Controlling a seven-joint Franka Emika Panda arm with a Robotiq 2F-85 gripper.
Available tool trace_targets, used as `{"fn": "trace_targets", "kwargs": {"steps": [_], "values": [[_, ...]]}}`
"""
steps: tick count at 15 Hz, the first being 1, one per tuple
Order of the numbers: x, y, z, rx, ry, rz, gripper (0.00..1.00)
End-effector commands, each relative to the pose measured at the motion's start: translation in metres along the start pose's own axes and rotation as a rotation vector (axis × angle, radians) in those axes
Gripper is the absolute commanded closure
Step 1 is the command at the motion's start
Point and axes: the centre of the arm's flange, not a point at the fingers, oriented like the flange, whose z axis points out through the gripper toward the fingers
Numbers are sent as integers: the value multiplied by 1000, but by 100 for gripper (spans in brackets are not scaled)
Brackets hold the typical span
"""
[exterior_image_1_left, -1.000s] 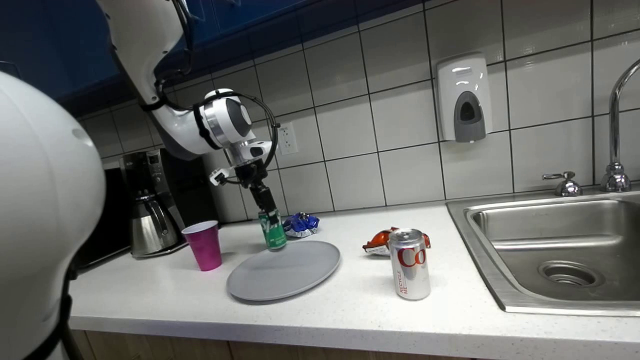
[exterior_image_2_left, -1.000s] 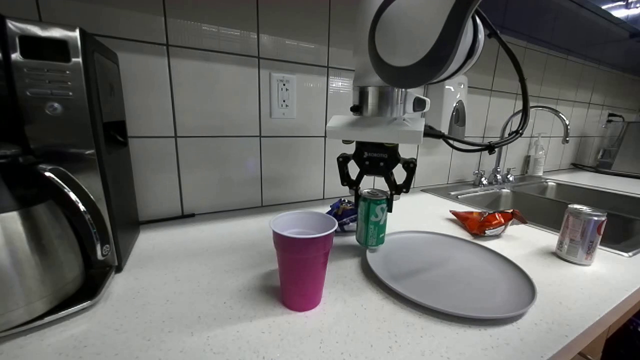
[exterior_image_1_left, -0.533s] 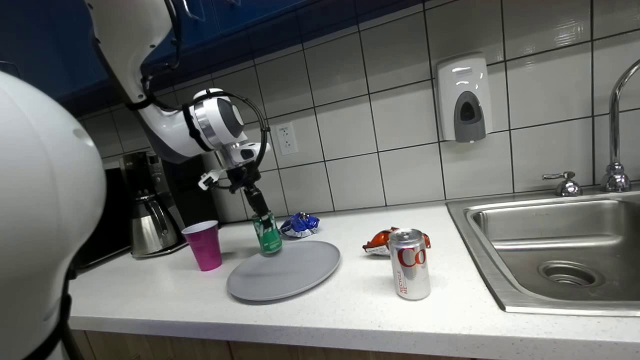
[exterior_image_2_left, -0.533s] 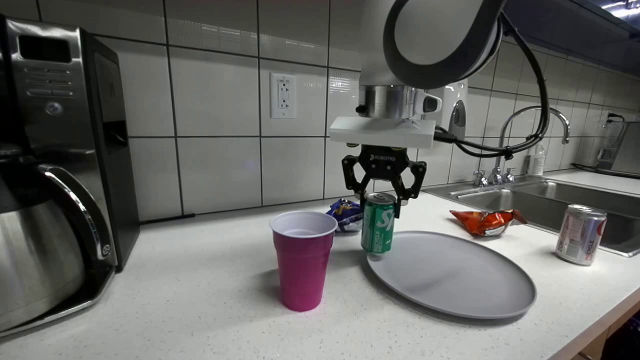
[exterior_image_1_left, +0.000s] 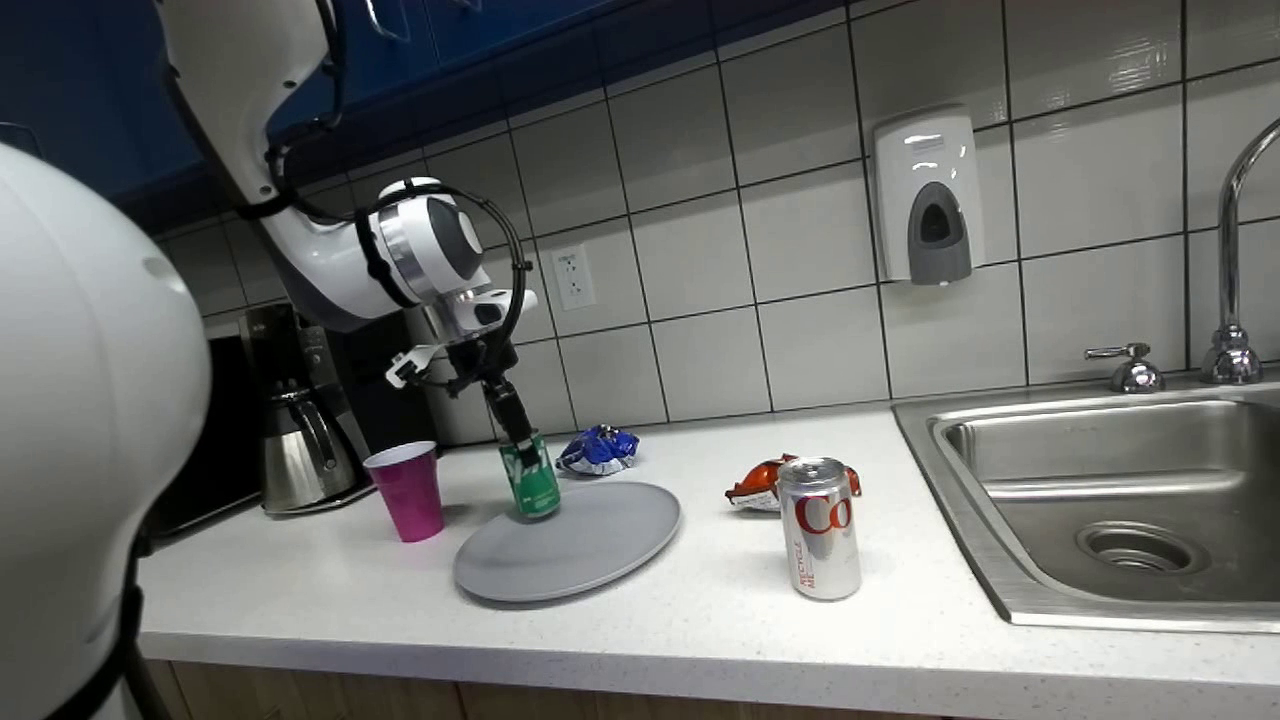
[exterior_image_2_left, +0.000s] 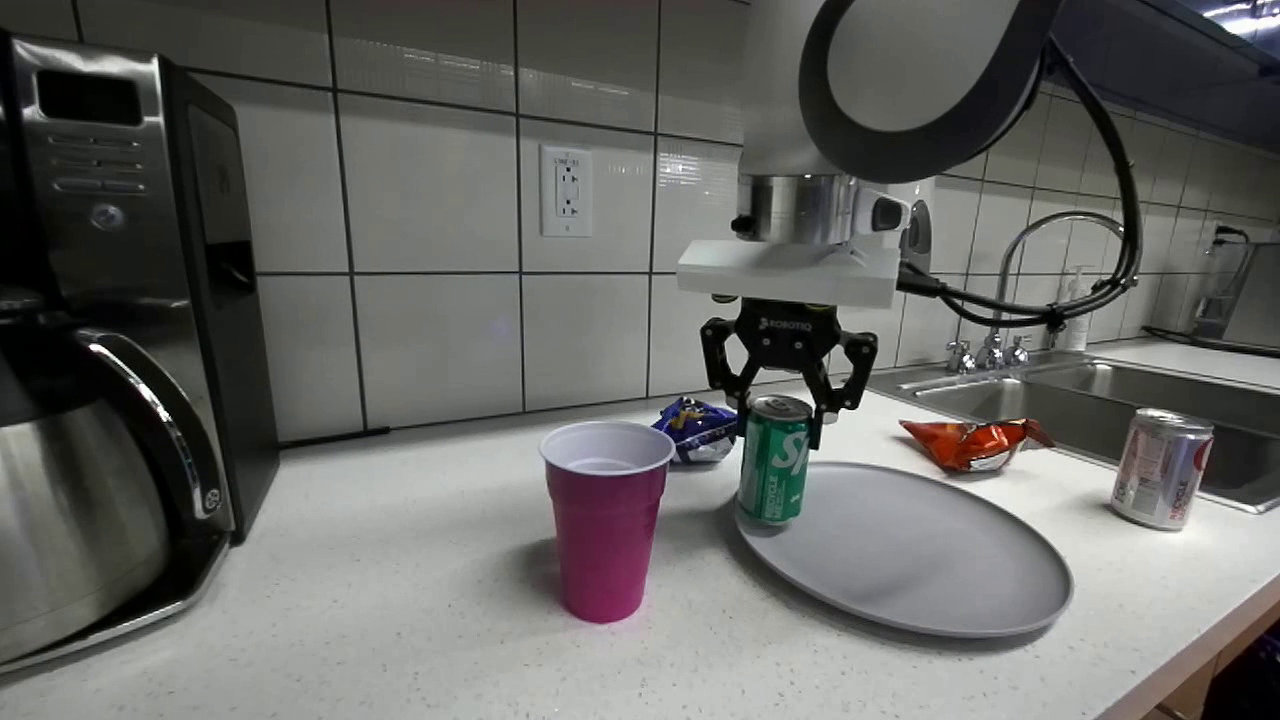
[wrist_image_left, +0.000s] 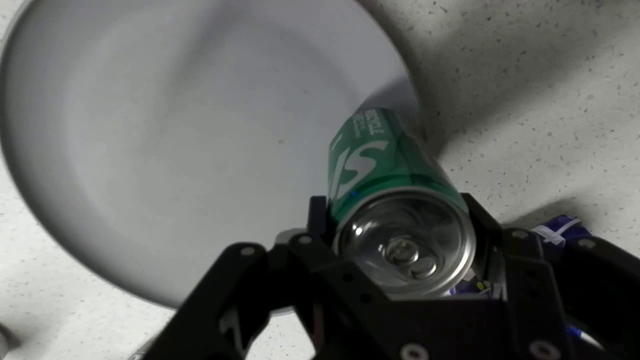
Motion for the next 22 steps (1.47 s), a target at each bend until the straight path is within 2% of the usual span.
{"fn": "trace_targets", "kwargs": {"steps": [1,22], "values": [[1,16,-9,18,17,18,62],[1,33,-1,21,10,54,62]]}}
